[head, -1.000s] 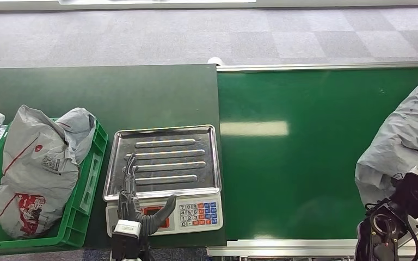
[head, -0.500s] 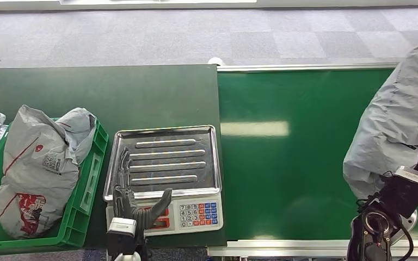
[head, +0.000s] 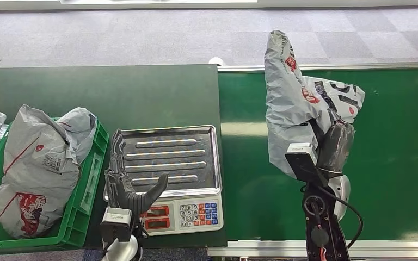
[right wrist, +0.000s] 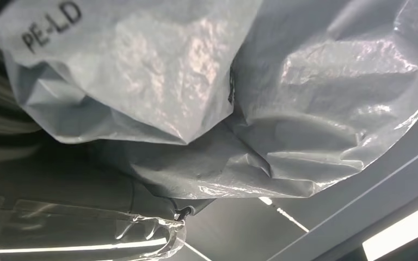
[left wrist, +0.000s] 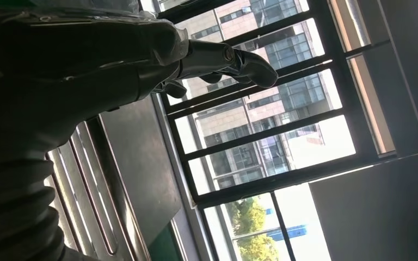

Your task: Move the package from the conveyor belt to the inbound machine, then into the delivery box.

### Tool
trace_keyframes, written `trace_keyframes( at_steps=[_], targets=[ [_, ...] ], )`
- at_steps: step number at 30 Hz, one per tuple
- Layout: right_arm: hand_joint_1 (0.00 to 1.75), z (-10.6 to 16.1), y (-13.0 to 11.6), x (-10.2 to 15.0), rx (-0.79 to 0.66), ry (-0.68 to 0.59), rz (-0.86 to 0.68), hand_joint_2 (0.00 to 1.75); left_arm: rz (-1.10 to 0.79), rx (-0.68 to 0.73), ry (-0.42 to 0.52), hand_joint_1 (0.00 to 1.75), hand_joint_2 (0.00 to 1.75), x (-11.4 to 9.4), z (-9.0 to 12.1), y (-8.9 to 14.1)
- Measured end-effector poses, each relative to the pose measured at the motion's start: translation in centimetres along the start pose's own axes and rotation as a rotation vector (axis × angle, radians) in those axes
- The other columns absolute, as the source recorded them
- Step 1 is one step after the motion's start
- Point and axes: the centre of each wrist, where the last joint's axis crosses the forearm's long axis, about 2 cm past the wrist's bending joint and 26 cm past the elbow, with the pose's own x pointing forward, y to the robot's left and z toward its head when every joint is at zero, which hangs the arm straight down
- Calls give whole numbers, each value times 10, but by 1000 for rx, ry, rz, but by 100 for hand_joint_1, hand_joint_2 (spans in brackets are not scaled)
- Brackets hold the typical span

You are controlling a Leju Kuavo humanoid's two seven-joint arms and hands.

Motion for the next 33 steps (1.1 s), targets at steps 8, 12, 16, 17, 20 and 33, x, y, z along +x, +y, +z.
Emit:
trace_keyframes(
  at_steps=[8,12,16,17,20,33],
  targets=[
    [175,-27,36,63,133,-129,-54,175,-5,30,-32,0,175,-2,-23,2],
    [175,-42,48,92,191,-210,-65,175,-43,90,-46,0,175,-1,-31,15],
    [175,-51,57,111,233,-279,-91,175,-80,141,-71,0,175,1,-36,29],
    [175,-52,58,114,240,-288,-95,175,-89,155,-78,0,175,2,-36,31],
    [175,-54,62,121,255,-310,-103,175,-107,188,-94,0,175,4,-39,39],
    [168,-61,77,136,409,-317,-120,175,-187,320,-156,0,175,13,-45,63]
  ],
)
